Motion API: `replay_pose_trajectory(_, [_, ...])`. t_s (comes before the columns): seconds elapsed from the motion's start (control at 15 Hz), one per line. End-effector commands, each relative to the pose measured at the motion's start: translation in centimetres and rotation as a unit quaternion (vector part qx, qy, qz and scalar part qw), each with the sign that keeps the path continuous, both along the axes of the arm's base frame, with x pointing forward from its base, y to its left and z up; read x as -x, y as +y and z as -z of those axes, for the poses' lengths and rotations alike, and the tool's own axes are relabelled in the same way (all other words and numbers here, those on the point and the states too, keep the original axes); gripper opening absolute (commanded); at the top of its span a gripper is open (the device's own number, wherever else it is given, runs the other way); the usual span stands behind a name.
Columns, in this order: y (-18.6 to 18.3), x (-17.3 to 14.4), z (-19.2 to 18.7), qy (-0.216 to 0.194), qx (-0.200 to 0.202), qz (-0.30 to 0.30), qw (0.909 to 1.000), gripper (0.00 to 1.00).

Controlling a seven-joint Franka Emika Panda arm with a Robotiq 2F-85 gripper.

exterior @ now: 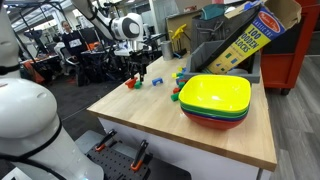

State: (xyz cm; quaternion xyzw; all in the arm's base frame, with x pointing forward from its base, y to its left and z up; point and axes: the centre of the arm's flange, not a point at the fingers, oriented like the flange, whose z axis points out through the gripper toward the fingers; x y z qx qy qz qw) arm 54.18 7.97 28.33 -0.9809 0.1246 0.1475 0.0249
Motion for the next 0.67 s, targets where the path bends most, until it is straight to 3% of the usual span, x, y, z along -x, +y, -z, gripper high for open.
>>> replay_pose_trajectory(0.0, [0.0,0.1,0.6,-0.005,0.001,-0.017,0.9998,1.00])
replay_pose_trajectory(0.6, [0.2,0.1,1.8,-0.002,-0.014,-0.062,0.9980,1.00])
